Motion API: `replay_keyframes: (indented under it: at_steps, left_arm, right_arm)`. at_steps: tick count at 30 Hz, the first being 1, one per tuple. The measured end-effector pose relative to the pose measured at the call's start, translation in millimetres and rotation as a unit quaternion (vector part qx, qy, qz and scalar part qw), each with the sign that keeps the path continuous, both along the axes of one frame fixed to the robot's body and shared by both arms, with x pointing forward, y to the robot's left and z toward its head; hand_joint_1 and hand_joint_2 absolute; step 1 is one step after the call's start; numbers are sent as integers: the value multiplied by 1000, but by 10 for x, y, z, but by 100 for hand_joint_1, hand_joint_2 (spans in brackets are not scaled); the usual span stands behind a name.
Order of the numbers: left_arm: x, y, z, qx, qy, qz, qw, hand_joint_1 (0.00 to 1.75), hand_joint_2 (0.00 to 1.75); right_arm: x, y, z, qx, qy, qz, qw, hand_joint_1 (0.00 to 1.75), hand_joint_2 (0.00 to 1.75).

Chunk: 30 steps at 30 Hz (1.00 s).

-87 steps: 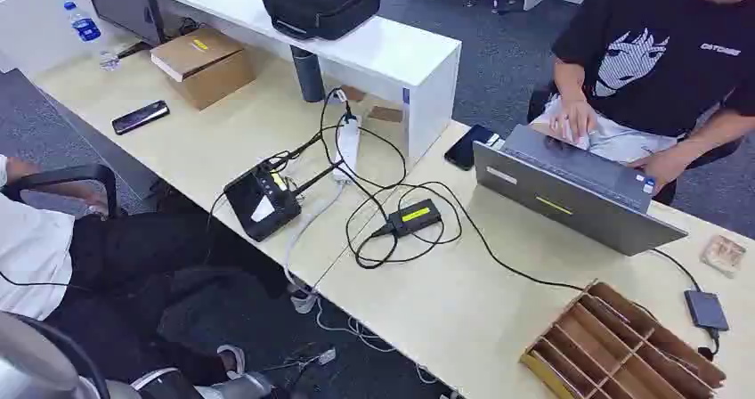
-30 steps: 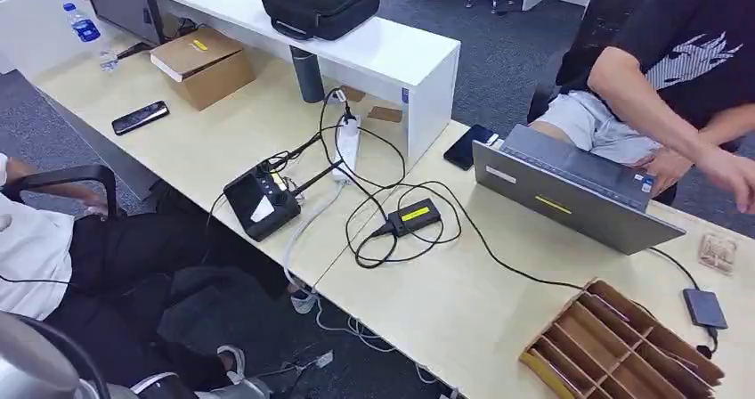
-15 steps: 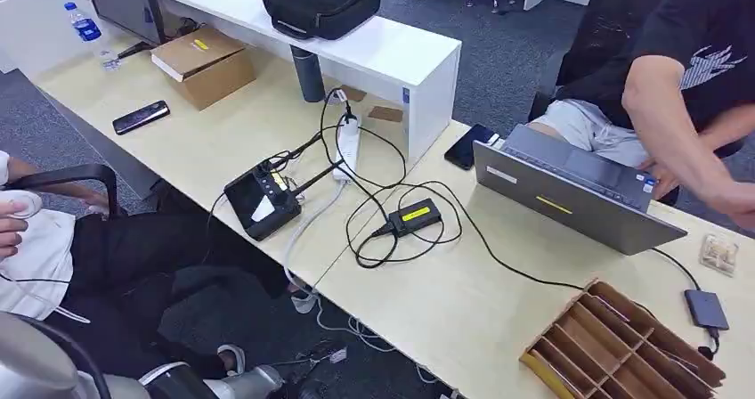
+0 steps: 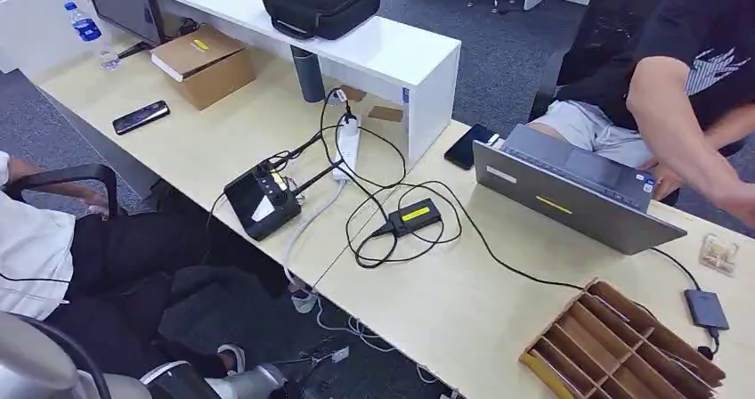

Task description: Pass the card to the sensor for recognition and then transmit it.

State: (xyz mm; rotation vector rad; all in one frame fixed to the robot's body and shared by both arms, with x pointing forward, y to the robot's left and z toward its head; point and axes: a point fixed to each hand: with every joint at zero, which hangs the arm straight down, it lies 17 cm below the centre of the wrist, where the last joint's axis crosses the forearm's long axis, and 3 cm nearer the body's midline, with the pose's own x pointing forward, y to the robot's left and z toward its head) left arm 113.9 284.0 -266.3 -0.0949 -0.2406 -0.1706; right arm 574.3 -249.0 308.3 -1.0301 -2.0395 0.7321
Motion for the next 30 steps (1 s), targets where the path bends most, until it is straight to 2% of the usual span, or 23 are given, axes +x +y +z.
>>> replay_keyframes:
  at_steps: [8,13,21,30]
  left_arm:
    - [-48,5,-5,-3,-6,10,1000,0,175]
    - [-132,49,-19,-2,-10,23,1000,0,175]
    - [-298,133,-41,0,-10,48,999,0,175]
    - [-369,216,-52,4,-8,82,997,0,175]
  right_arm:
    - [-366,238,10,72,-1,87,994,175,175]
    - [-629,192,-135,95,11,117,989,175,175]
    - [-1024,-351,-505,100,35,85,991,175,175]
    - [-1446,-1129,-1113,111,135,40,984,175,175]
